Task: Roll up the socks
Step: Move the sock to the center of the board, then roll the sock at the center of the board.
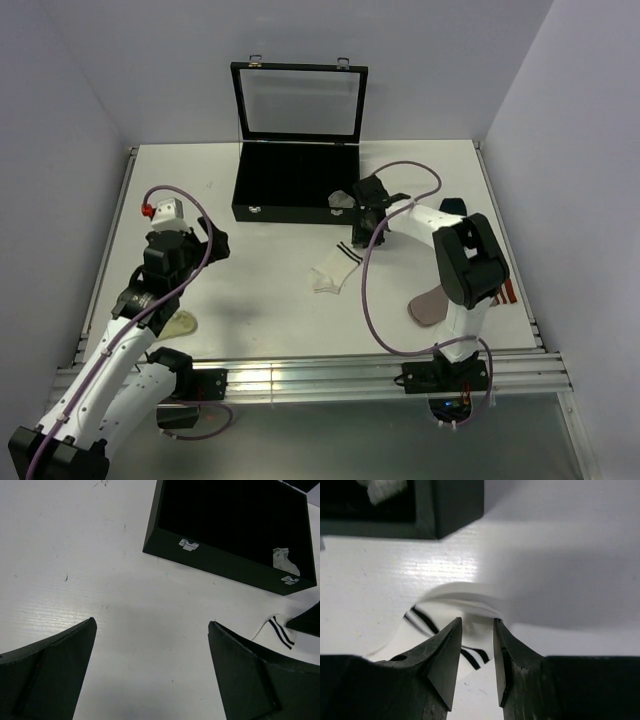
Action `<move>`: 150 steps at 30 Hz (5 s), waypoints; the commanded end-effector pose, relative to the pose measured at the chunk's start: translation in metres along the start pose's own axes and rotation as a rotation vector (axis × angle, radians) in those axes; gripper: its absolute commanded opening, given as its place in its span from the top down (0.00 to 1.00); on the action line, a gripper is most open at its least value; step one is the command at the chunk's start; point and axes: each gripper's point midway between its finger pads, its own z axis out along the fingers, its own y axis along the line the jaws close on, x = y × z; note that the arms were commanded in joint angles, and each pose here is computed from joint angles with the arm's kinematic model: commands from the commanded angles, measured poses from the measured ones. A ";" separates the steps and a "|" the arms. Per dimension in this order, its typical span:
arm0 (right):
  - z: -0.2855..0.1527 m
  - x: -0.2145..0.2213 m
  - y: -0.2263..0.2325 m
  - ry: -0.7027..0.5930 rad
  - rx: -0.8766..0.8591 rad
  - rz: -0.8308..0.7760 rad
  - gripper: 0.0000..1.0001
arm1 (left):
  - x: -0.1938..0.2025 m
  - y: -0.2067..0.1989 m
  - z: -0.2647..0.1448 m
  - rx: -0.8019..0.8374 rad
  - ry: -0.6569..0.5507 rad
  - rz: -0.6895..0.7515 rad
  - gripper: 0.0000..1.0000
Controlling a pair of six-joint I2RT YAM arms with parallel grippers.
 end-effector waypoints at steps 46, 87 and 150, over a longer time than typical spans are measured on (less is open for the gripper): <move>-0.023 0.117 0.132 -0.062 -0.193 -0.764 0.56 | -0.009 0.000 0.003 -0.015 -0.023 0.007 0.01; -0.030 0.107 0.148 -0.145 -0.169 -0.844 0.56 | 0.003 -0.005 0.014 0.000 0.031 0.010 0.01; -0.012 0.111 0.159 -0.114 -0.158 -0.747 1.00 | 0.010 -0.014 0.016 0.047 0.064 0.019 0.01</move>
